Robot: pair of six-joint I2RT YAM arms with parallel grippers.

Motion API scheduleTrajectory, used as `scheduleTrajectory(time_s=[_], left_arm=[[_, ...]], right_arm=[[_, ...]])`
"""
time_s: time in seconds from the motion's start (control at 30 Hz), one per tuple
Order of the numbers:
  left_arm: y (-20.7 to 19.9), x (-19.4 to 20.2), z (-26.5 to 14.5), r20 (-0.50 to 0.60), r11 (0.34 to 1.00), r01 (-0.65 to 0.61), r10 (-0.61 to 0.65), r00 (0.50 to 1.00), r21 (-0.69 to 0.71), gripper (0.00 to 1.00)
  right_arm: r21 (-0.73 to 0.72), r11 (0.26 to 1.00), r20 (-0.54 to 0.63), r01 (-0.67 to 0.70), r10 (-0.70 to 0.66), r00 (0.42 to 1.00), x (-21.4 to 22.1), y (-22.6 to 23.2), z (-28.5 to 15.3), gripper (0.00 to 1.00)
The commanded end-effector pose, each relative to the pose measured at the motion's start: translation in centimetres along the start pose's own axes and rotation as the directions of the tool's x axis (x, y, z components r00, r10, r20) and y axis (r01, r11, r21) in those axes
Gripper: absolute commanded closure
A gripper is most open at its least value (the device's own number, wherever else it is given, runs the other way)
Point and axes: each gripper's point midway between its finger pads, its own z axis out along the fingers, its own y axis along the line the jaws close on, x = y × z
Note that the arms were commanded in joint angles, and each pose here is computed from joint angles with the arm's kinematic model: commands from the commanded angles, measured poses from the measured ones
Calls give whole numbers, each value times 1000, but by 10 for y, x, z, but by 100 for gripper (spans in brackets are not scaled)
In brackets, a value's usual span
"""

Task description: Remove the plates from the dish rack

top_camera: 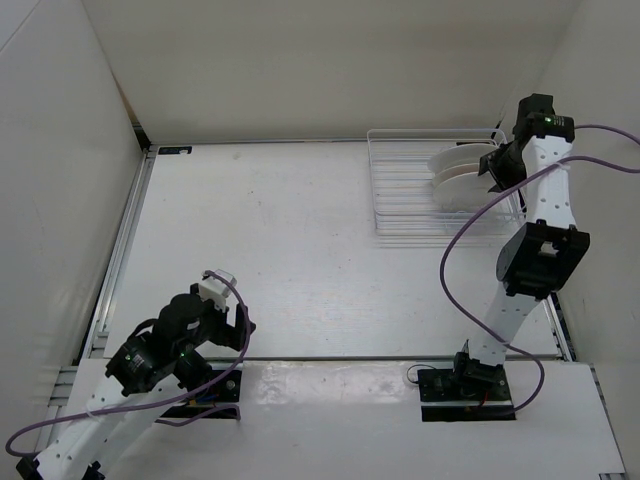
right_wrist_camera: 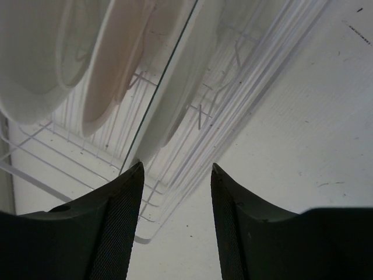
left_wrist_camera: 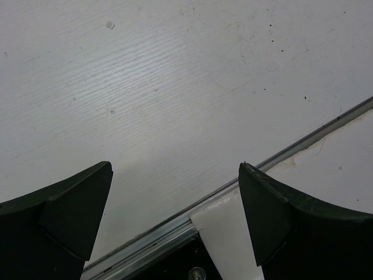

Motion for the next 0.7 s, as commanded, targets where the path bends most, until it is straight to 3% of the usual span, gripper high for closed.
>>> scheduleTrajectory(time_s=[0.0, 0.23, 0.47, 0.53, 0.63, 0.67], left_arm=[[2, 5, 2, -27, 1000, 14, -14, 1000, -16, 0], [11, 12, 2, -108, 995, 41, -51, 993, -93, 0], [17, 20, 7, -240, 988, 19, -56, 969, -156, 0], [20, 27, 6, -328, 983, -10, -52, 943, -184, 0], [17, 13, 1, -382, 985, -57, -11, 924, -166, 0], [11, -8, -1, -335, 988, -56, 3, 942, -147, 0]], right_arm=[[-123, 991, 80, -53, 63, 995, -17, 20, -30, 47], [-59, 994, 76, -91, 95, 993, 7, -21, -46, 47], [12, 996, 50, -92, 91, 995, 59, -91, -16, 45], [41, 995, 17, -88, 88, 996, 70, -101, -6, 45], [40, 995, 1, -89, 89, 996, 74, -102, 2, 45], [18, 995, 12, -97, 97, 995, 72, -98, 4, 45]])
